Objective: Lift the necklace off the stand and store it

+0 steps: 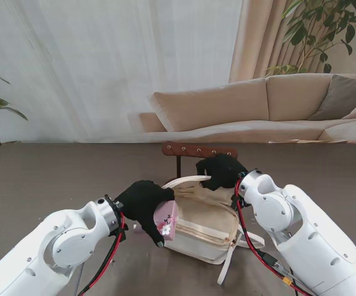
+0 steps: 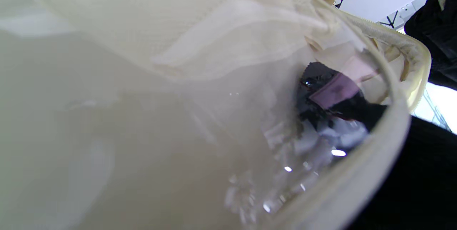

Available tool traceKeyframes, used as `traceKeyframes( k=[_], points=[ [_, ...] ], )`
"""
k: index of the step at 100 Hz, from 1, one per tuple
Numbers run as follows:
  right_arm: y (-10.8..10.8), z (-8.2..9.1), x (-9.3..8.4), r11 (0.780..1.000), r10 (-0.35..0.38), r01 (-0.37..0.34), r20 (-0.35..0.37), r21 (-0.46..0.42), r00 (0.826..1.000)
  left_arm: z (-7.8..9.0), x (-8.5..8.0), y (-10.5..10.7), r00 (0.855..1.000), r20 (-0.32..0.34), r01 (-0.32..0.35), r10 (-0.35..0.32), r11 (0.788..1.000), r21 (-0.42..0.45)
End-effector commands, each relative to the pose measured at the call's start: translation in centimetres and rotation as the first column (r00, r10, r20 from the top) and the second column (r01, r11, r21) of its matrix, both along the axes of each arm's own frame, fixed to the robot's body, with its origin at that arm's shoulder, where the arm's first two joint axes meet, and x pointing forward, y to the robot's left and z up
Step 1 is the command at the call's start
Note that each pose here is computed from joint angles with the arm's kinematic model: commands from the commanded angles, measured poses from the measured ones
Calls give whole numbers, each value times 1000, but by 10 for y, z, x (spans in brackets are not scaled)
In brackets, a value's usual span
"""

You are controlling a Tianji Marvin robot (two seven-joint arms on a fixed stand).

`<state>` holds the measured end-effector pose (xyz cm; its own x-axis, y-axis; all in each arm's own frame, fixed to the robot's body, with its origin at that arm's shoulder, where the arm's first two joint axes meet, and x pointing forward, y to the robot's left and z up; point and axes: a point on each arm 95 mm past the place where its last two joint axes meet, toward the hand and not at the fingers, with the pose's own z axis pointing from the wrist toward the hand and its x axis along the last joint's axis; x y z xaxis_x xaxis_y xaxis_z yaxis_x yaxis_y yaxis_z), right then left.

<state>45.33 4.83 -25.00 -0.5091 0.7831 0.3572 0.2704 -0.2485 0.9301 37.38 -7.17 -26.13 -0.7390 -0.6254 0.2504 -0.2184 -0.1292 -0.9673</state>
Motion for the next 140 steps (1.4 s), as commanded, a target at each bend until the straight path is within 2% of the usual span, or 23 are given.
traceKeyframes(
  k=[1, 28, 43, 65, 99, 115, 140],
  points=[
    [6, 1, 0, 1000, 6, -6, -10, -1, 1000, 4, 4, -7, 1000, -2, 19, -19, 1000, -10],
    [10, 1, -1, 999, -1, 3, -41, 51, 999, 1, 21, -33, 997, -5, 77, -77, 996, -40],
    [10, 0, -1, 994, 8, -2, -55, 110, 998, -2, 31, -44, 996, -3, 87, -87, 995, -55],
    [6, -5, 0, 988, 38, -27, -71, 149, 997, -8, 42, -52, 996, 13, 88, -87, 994, -59],
    [8, -14, -1, 970, 84, -54, -117, 238, 990, -12, 57, -65, 994, 65, 95, -91, 994, -51],
    [7, -12, -4, 970, 90, -64, -99, 235, 991, -14, 52, -65, 992, 55, 114, -112, 993, -36],
    [6, 7, -5, 981, 98, -90, -39, 174, 994, -16, 53, -64, 991, 68, 113, -112, 993, -24]
  ],
)
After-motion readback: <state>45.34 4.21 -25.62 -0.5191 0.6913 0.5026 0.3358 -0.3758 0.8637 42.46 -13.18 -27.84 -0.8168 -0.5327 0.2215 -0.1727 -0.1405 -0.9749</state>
